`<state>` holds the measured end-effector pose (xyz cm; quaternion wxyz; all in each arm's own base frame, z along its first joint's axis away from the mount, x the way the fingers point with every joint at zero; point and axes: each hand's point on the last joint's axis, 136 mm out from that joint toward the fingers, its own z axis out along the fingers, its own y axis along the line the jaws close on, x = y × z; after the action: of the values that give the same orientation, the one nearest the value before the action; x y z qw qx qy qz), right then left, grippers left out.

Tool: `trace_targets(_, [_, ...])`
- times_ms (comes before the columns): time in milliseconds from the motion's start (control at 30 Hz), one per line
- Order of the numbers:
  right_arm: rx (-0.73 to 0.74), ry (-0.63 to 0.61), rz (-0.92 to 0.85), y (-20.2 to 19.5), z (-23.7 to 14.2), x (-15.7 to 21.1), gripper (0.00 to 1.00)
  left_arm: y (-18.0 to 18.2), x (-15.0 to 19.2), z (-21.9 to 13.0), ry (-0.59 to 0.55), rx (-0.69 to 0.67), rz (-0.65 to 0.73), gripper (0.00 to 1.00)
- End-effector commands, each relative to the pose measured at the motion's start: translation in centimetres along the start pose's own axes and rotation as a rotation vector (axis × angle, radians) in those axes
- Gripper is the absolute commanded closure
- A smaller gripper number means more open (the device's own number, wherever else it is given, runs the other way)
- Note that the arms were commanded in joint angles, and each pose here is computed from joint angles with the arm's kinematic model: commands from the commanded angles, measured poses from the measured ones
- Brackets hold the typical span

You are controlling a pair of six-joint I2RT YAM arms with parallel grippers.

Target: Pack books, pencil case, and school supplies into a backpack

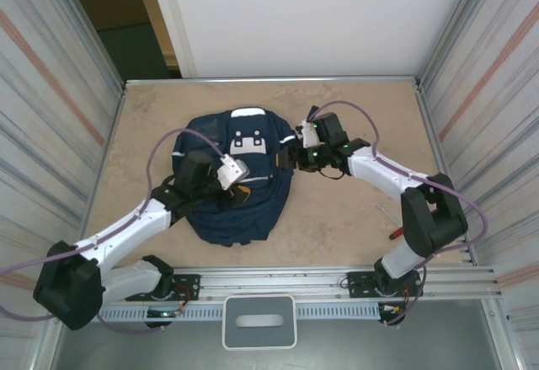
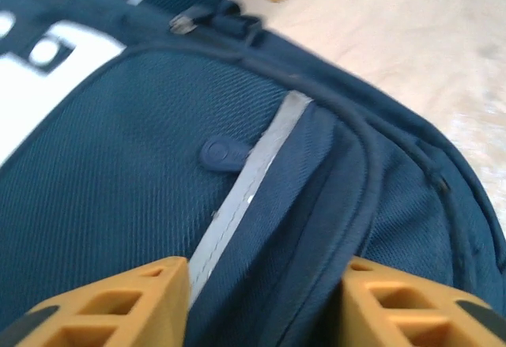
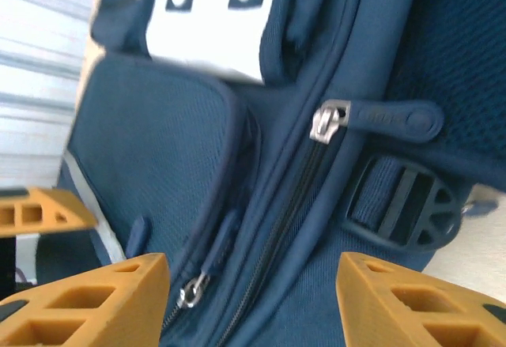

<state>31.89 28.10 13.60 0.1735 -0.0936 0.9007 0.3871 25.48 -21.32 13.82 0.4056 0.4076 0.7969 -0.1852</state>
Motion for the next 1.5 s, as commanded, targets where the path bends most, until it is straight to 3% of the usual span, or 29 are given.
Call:
trace_targets(0, [-0.016,0.021,-0.033,1.3,1.4,0.1,0.46,4.1,1.8,-2.2,-0.012,-0.275,-0.176,0.44])
trace_targets(133, [-0.035,0.067,-0.081,2.6,2.9,1.5,0.5,4.8,1.0,-4.9,-0.167,-0.335,-0.265,0.29])
trace_targets(300, [0.085,-0.037,-0.121,1.1,0.9,0.3,0.47,5.8,0.0,-7.1,-0.277,-0.332,-0.423,0.23])
trace_targets(400, [0.29,-0.157,-0.165,-1.6,-2.1,-1.2,0.4,8.2,-0.1,-8.5,-0.309,-0.408,-0.538,0.21])
trace_targets(533, [0.625,-0.382,-0.219,-5.9,-9.0,-3.7,0.24,12.4,0.3,-11.5,-0.335,-0.614,-0.586,0.14])
trace_targets(633, [0.867,-0.518,-0.205,-10.0,-14.5,-4.6,0.0,15.6,2.0,-13.3,-0.346,-0.782,-0.601,0.05])
trace_targets(833, [1.15,-0.652,-0.071,-18.3,-20.7,-4.2,0.0,20.7,7.2,-13.4,-0.225,-0.973,-0.658,0.01])
trace_targets(1000, [1.089,-0.686,-0.116,-21.5,-18.9,-4.3,0.0,22.1,8.9,-10.9,-0.116,-0.958,-0.585,0.01])
trace_targets(1067, [1.037,-0.718,-0.154,-21.9,-17.9,-4.8,0.0,22.2,9.1,-9.9,-0.129,-0.942,-0.53,0.01])
trace_targets(1167, [1.033,-0.671,-0.188,-23.3,-16.7,-5.0,0.0,22.1,9.1,-8.6,-0.182,-0.913,-0.442,0.01])
trace_targets(1300, [0.986,-0.678,-0.212,-24.1,-16.4,-4.9,0.0,21.9,8.4,-7.4,-0.226,-0.86,-0.402,0.01])
trace_targets(1467, [0.901,-0.81,-0.246,-24.3,-17.2,-4.2,0.0,22.0,7.8,-6.5,-0.244,-0.811,-0.402,0.01])
